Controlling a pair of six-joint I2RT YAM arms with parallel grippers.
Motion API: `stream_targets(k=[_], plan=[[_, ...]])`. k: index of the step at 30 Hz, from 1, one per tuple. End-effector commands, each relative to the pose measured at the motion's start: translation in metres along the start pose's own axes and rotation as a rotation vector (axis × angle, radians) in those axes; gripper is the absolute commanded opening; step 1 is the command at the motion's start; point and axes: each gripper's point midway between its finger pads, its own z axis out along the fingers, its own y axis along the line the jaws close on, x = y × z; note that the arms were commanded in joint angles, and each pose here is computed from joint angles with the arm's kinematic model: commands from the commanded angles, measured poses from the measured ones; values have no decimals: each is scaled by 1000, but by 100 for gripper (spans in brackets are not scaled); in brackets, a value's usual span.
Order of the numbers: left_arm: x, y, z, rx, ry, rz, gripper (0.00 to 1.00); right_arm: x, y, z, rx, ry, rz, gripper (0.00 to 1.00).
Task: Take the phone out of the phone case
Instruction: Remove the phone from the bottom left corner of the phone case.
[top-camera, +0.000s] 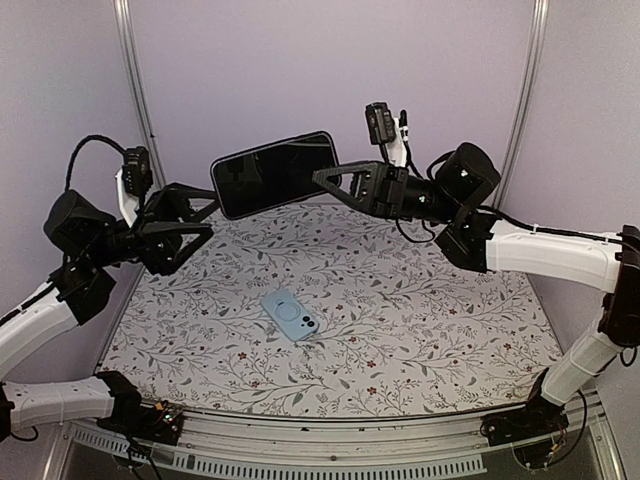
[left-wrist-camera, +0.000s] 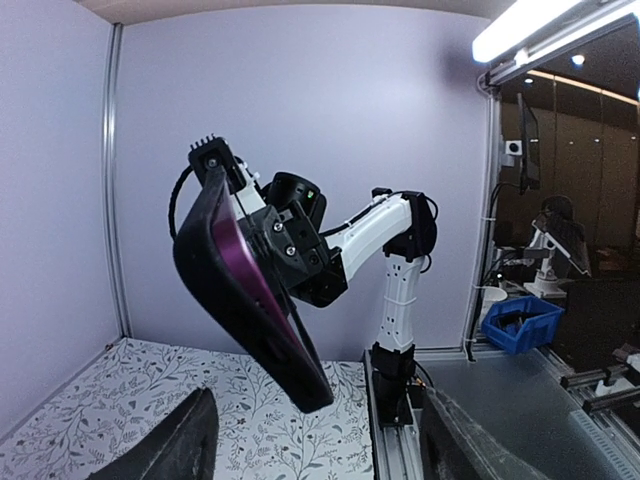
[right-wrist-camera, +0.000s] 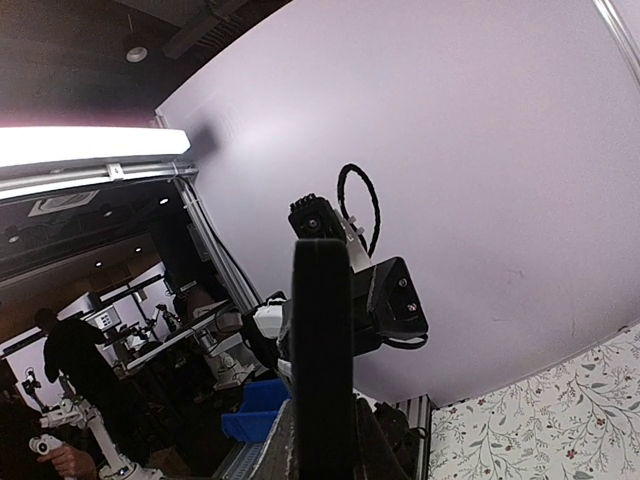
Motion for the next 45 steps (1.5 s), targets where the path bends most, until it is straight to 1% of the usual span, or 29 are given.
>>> stream_targets(k=[1, 6, 11, 25, 33, 45], plan=[[-8, -8, 2, 71, -29, 16, 68, -32, 31, 8, -78, -94, -79, 0], [-8, -7, 5, 90, -30, 8, 54, -30, 30, 11, -85, -91, -69, 0], [-9, -8, 7, 105, -37, 5, 45, -26, 32, 13, -96, -79, -58, 0], [-5, -9, 12, 131, -30, -9, 41, -19, 31, 17, -108, -62, -49, 0], [-3, -7, 13, 123, -28, -7, 29, -13, 33, 19, -123, -42, -24, 0], [1, -6, 13, 131, -28, 7, 26, 2, 44, 23, -188, 11, 64, 0]])
